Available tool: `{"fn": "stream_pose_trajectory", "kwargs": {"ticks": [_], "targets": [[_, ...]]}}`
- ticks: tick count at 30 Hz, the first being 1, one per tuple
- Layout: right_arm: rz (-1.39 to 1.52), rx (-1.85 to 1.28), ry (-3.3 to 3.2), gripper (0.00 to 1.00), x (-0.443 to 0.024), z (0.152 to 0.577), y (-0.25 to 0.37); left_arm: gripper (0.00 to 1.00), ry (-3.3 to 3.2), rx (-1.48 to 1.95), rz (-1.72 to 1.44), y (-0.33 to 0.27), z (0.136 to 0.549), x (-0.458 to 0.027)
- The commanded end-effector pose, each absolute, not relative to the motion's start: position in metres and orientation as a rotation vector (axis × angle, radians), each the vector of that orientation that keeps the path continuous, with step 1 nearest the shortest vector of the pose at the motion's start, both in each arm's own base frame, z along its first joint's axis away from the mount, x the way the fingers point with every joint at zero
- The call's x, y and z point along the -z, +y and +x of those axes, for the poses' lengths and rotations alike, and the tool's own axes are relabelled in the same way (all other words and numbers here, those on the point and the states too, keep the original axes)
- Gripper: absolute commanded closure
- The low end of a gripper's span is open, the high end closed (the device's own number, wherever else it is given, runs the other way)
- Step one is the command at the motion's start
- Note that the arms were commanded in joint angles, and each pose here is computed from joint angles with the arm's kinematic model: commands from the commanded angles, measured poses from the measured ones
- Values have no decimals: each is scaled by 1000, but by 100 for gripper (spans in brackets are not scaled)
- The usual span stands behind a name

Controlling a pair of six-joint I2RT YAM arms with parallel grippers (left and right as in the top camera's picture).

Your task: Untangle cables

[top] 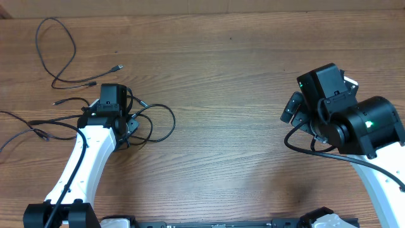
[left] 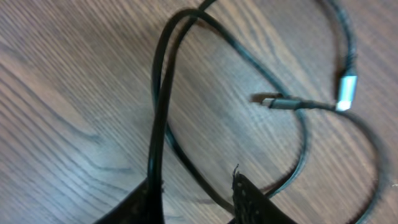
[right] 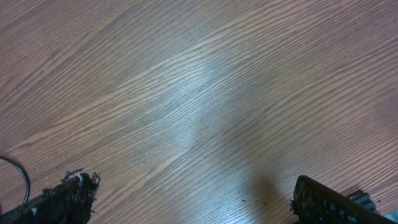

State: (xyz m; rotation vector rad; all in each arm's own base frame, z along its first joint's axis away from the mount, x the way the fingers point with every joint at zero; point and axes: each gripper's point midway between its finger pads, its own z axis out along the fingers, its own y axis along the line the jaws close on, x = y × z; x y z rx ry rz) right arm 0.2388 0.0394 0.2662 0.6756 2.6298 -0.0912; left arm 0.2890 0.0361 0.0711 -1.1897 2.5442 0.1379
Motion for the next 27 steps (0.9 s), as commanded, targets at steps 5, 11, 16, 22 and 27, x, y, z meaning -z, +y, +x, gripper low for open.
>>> {"fn": "stream_pose_trajectory", "kwargs": {"ticks": [5, 11, 16, 22, 27], "targets": [[679, 88, 2622, 0, -268, 239, 39, 0, 2531, -309, -1133, 62, 286, -83], [679, 88, 2622, 0, -268, 239, 39, 1, 2488, -328, -1232, 89, 287, -114], [679, 88, 2622, 0, -268, 239, 39, 0, 2490, -119, -1211, 86, 300, -154], [679, 88, 2622, 0, -267, 239, 39, 1, 2353, 130, -1037, 64, 304, -226], [679, 88, 2622, 0, -268, 239, 39, 1, 2236, 150, -985, 58, 265, -269]]}}
